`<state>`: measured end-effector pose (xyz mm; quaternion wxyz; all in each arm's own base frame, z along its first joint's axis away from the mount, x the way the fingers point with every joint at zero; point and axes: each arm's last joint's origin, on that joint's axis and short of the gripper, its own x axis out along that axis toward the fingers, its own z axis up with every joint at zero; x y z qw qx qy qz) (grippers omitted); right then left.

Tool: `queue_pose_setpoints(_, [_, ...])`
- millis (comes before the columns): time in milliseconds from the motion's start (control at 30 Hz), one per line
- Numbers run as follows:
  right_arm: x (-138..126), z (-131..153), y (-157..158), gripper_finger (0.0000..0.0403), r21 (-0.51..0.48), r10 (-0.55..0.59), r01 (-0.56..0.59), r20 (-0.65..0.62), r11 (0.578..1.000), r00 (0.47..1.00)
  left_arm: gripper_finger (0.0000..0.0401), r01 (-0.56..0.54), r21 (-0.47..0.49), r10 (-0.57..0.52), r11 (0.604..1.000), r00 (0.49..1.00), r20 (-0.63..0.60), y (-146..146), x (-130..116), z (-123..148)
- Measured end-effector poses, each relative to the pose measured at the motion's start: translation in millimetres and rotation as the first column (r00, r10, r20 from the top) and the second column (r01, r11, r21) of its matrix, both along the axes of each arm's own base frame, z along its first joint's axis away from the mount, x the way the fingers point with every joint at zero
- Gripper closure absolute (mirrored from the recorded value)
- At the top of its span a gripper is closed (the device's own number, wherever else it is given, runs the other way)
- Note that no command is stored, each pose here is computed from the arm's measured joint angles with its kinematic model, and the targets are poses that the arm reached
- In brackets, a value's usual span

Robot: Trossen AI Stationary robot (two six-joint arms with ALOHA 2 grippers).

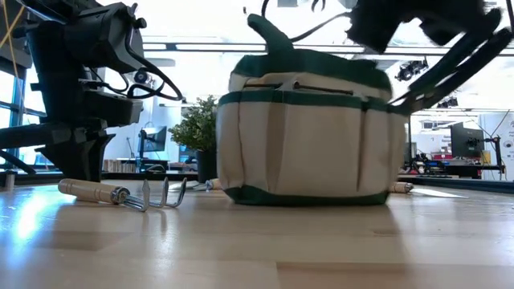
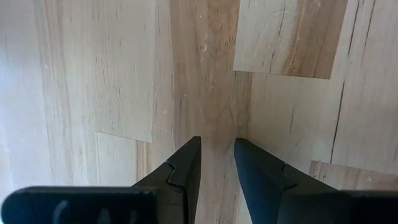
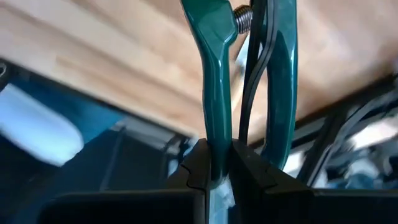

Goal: Pick & Place Garden tools in Gardening bag
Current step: Put the bottom green scissors into the green bag

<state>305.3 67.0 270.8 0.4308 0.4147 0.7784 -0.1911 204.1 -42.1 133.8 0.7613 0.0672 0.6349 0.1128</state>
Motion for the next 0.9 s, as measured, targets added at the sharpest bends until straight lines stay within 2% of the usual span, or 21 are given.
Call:
queue_pose_setpoints(200, [-7.2, 4.4, 31.2, 0.0377, 0.171, -0.094, 0.122, -0.161, 0.978, 0.982, 0.0301, 0.0, 0.001, 0.0, 1.0, 1.0, 0.0, 0.0, 0.0, 0.0])
queue_pose_setpoints(400, [-15.7, 9.0, 63.4, 0.0377, 0.303, -0.104, 0.207, -0.323, 0.93, 0.941, 0.0301, 0.0, 0.003, 0.0, 1.0, 1.0, 0.0, 0.0, -0.1, 0.0])
queue_pose_setpoints(600, [-13.5, 8.5, 65.8, 0.0377, 0.311, -0.111, 0.211, -0.31, 0.927, 0.944, 0.0301, 0.013, 0.006, -0.012, 1.0, 1.0, -0.003, 0.1, -0.1, 0.0])
queue_pose_setpoints(900, [-2.3, 8.3, 35.0, 0.0377, 0.336, -0.161, 0.244, -0.256, 0.91, 0.953, 0.0301, 0.045, 0.017, -0.044, 0.999, 0.999, -0.005, 0.1, 0.5, 0.0])
